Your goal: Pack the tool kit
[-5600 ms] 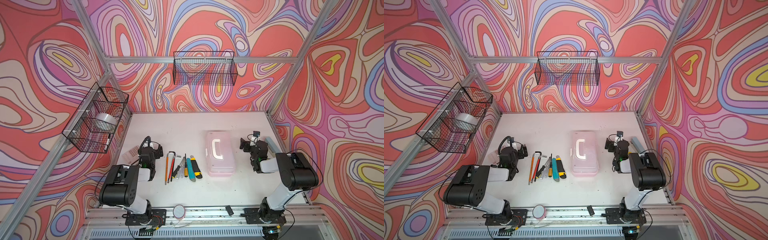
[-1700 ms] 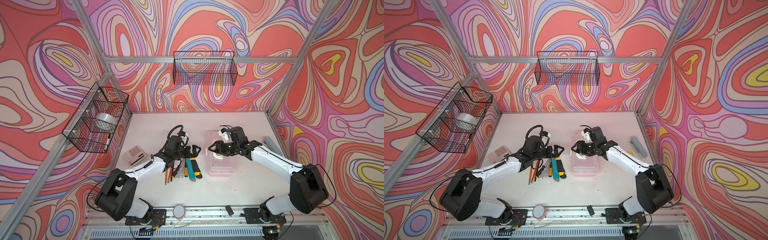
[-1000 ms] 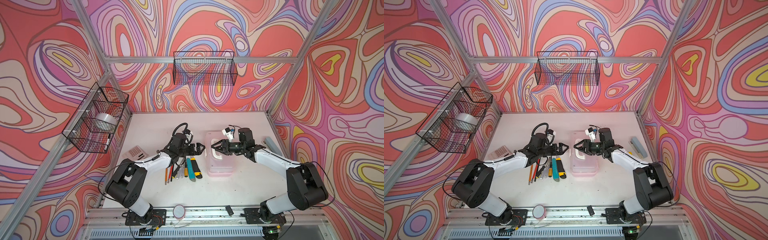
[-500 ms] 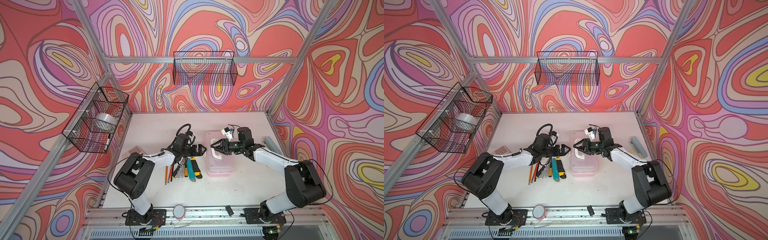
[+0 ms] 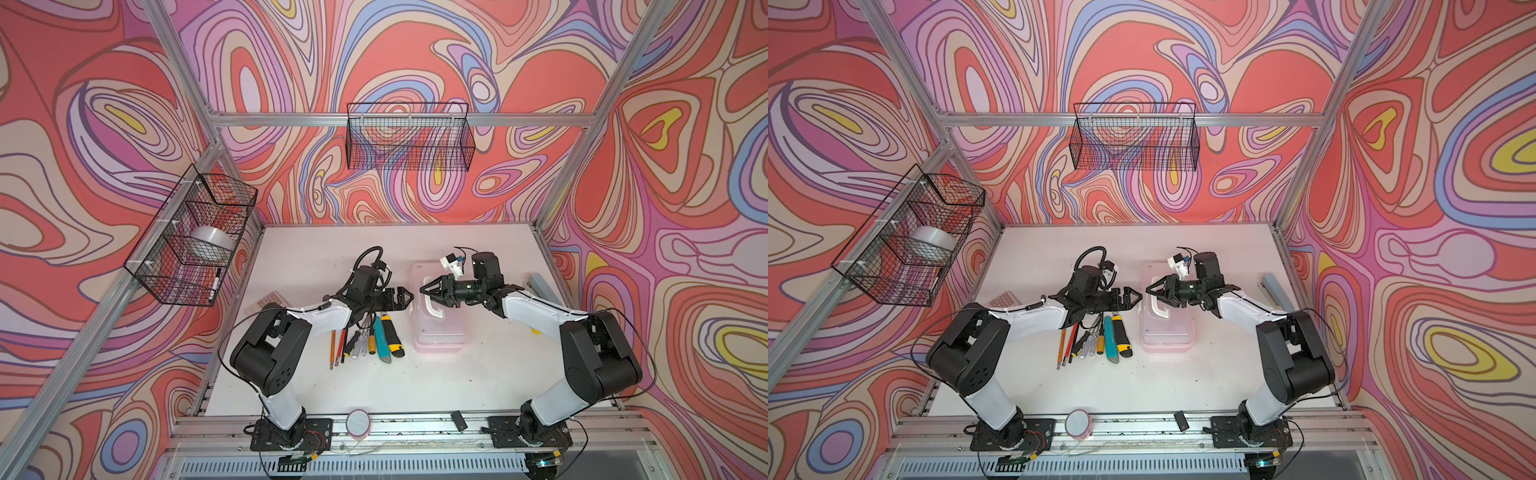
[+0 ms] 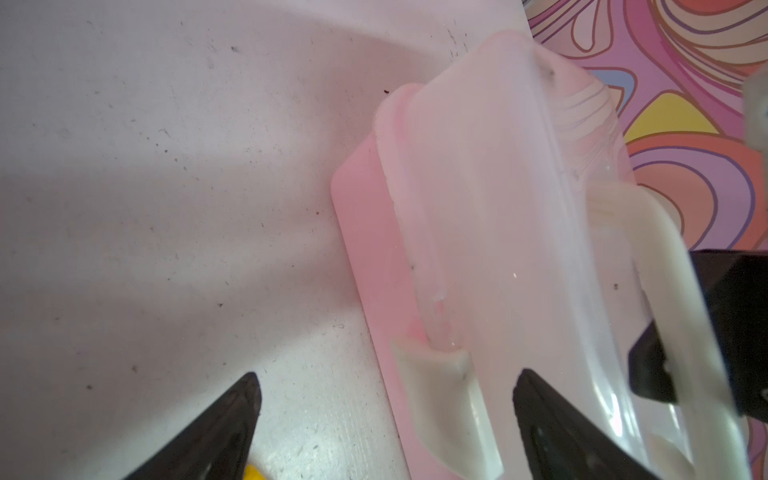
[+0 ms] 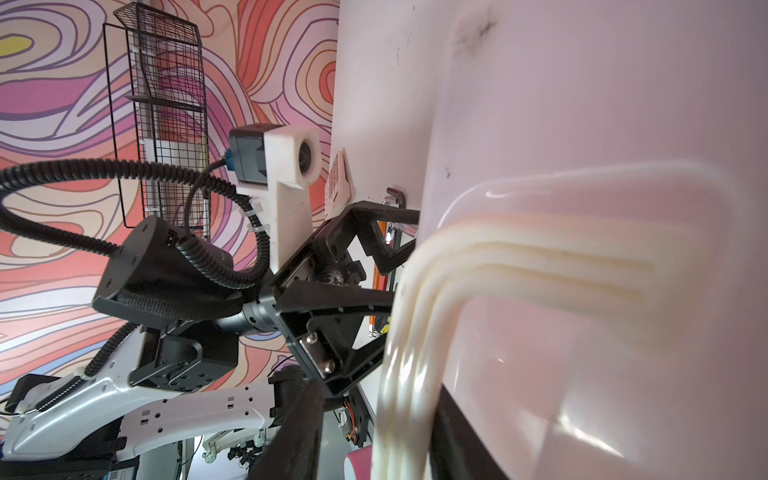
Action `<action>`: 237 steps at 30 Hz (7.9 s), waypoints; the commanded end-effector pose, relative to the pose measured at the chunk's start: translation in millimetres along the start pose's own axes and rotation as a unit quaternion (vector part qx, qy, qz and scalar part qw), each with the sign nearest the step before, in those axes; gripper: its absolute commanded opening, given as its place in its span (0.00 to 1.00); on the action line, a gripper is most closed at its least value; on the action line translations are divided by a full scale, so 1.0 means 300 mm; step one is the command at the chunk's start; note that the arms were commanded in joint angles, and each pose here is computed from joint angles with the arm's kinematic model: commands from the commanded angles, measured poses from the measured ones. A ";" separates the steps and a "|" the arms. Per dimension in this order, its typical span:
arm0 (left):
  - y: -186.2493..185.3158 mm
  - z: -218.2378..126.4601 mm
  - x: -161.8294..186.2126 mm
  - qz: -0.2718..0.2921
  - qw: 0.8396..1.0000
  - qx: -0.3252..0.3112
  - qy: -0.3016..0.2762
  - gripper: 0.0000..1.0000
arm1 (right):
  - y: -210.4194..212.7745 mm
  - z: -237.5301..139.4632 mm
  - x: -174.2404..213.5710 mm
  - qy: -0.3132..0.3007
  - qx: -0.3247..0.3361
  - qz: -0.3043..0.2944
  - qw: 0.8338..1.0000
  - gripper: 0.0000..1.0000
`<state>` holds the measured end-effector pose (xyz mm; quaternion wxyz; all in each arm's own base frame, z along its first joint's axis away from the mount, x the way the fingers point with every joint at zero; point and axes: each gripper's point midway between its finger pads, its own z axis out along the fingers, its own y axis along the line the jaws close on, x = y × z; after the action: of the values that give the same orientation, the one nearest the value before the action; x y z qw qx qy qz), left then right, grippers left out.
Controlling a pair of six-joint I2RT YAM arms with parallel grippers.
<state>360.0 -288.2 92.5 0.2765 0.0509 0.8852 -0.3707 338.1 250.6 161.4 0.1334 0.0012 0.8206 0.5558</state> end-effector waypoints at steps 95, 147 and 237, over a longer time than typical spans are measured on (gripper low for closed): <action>-0.338 -0.188 -0.093 -0.137 0.918 0.370 -0.050 0.84 | -0.089 -0.098 -0.071 -0.029 -0.187 0.060 0.980 0.00; -0.054 -0.173 0.027 -0.043 0.999 0.002 -0.007 0.89 | 0.006 -0.013 -0.083 -0.067 0.086 -0.022 0.994 0.00; -0.229 -0.135 -0.103 0.026 0.999 -0.021 -0.017 0.96 | 0.219 -0.159 -0.157 -0.083 -0.104 -0.027 0.991 0.00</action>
<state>346.7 -292.1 145.8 0.2873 0.0451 0.9081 -0.3013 364.9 220.2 224.9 0.1948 0.0552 0.7743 0.5996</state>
